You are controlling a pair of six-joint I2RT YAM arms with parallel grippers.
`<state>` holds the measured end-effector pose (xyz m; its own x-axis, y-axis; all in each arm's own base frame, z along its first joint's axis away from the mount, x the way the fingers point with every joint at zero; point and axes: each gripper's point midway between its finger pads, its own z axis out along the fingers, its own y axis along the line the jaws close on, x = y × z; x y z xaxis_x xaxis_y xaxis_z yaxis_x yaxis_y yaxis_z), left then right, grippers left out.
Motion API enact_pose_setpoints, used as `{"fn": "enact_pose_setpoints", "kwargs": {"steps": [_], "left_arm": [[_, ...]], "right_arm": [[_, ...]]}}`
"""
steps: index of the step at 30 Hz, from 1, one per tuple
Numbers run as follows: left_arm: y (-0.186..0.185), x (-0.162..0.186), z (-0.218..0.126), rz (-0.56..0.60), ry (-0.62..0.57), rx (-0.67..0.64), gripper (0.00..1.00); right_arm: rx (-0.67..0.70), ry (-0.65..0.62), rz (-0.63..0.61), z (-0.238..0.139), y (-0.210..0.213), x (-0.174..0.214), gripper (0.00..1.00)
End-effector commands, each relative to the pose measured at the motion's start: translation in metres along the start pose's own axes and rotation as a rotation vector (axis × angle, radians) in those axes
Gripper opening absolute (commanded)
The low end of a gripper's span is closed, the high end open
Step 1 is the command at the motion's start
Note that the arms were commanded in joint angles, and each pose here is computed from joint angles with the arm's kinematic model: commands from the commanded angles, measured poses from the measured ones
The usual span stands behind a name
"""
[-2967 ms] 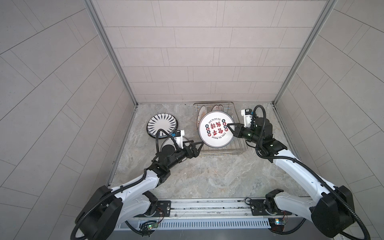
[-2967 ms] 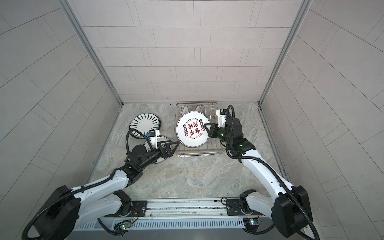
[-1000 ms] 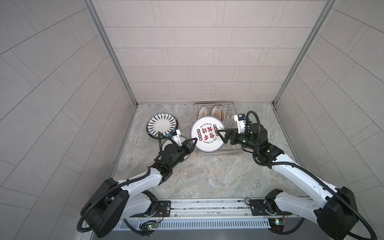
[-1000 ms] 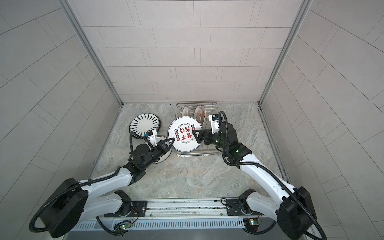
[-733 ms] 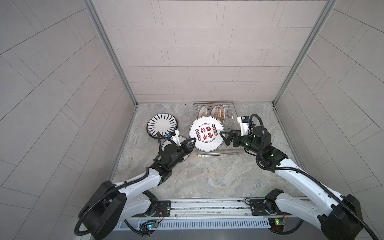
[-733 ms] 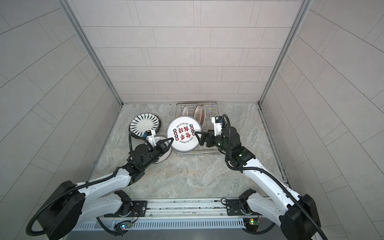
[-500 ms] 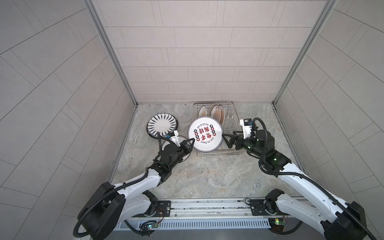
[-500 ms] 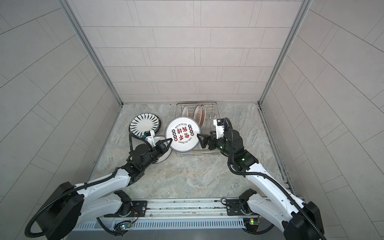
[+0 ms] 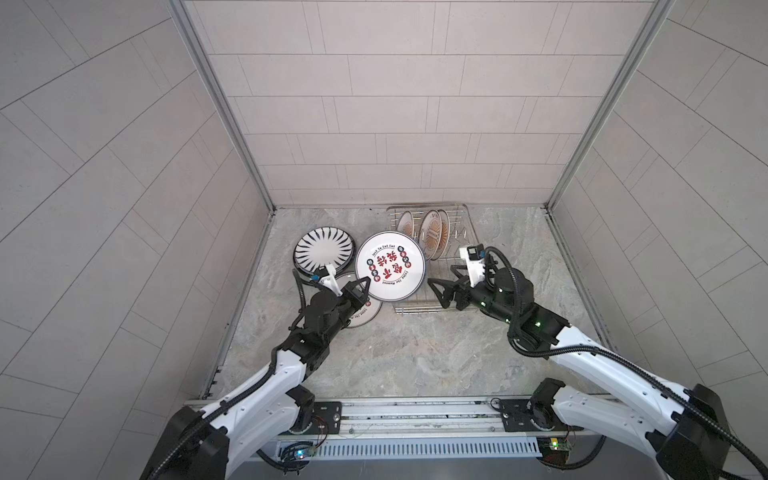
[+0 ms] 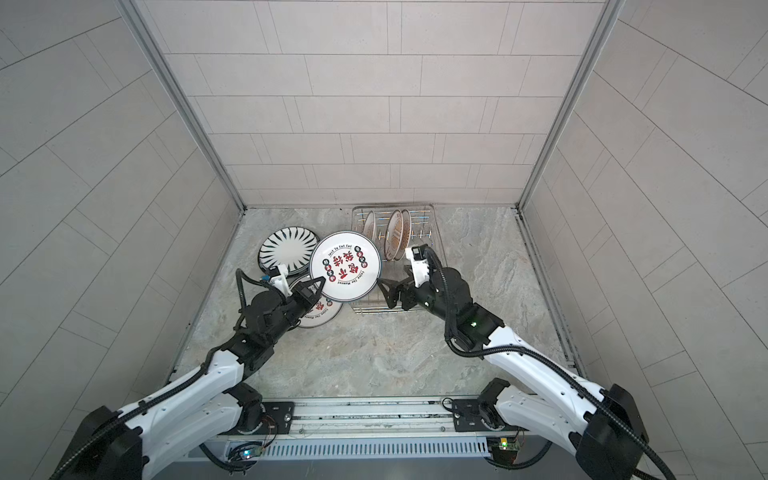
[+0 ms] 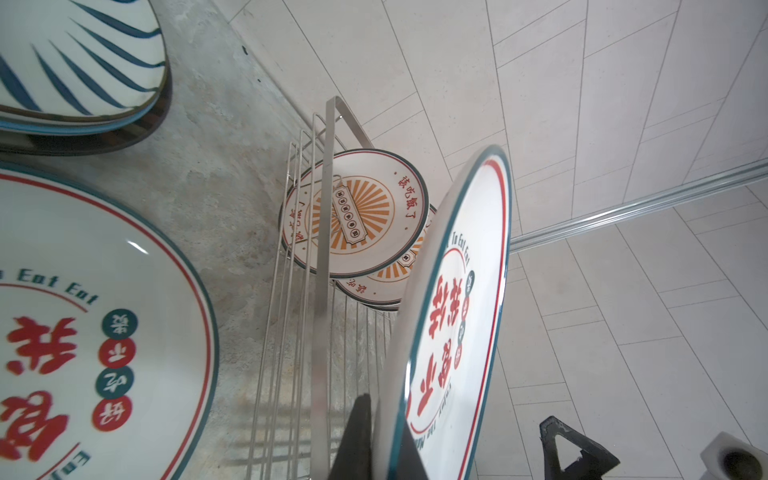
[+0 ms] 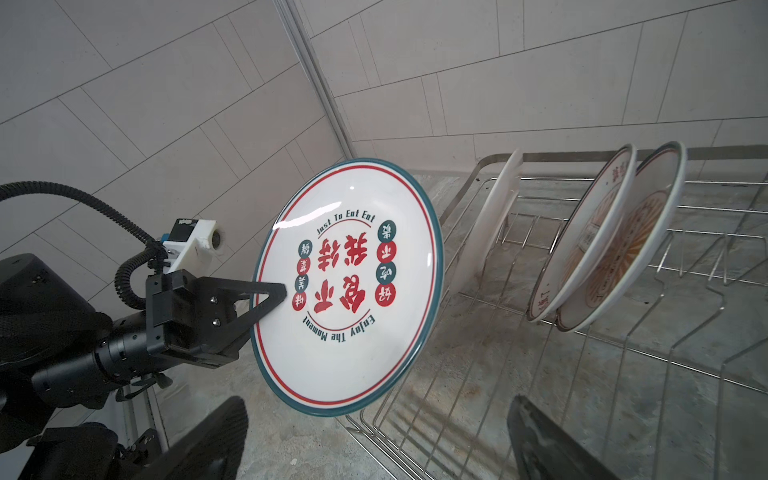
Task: Unload the plates from the dish rack
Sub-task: 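Lower the sunburst plate onto the red-text plate with the left gripper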
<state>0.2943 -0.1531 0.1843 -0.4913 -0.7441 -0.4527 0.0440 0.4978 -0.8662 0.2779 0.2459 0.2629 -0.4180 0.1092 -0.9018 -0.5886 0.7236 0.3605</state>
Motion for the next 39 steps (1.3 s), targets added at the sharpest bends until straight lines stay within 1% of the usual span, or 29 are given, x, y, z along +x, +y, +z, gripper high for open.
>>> {"fn": "enact_pose_setpoints", "kwargs": {"steps": [1,8,16,18,20,25,30,36,39], "left_arm": [[0.002,-0.015,-0.009,-0.008,-0.05,-0.051,0.0],[0.022,-0.031,-0.027,-0.019,-0.093,-0.119,0.0],[0.033,-0.043,-0.042,-0.05,-0.129,-0.117,0.0],[0.041,-0.045,-0.045,-0.055,-0.136,-0.146,0.0],[0.058,-0.04,-0.045,-0.072,-0.12,-0.181,0.0],[0.069,-0.041,-0.049,-0.125,-0.116,-0.191,0.0],[0.091,-0.04,-0.055,-0.147,-0.122,-0.294,0.0],[0.109,-0.037,-0.058,-0.182,-0.126,-0.358,0.0],[0.116,-0.033,-0.058,-0.19,-0.109,-0.384,0.0]], "right_arm": [[0.035,-0.017,-0.049,0.01,0.008,-0.014,0.99],[0.015,0.054,-0.093,0.037,0.029,-0.017,0.99],[-0.041,0.135,-0.222,0.064,0.065,-0.011,0.99],[-0.037,0.159,-0.244,0.074,0.072,-0.007,0.99],[-0.044,0.165,-0.26,0.082,0.08,-0.005,0.99],[-0.034,0.199,-0.26,0.102,0.084,0.003,0.99],[-0.066,0.228,-0.261,0.124,0.091,0.016,0.99],[-0.083,0.275,-0.252,0.145,0.098,0.028,0.99],[-0.086,0.315,-0.25,0.156,0.098,0.039,0.99]]}}
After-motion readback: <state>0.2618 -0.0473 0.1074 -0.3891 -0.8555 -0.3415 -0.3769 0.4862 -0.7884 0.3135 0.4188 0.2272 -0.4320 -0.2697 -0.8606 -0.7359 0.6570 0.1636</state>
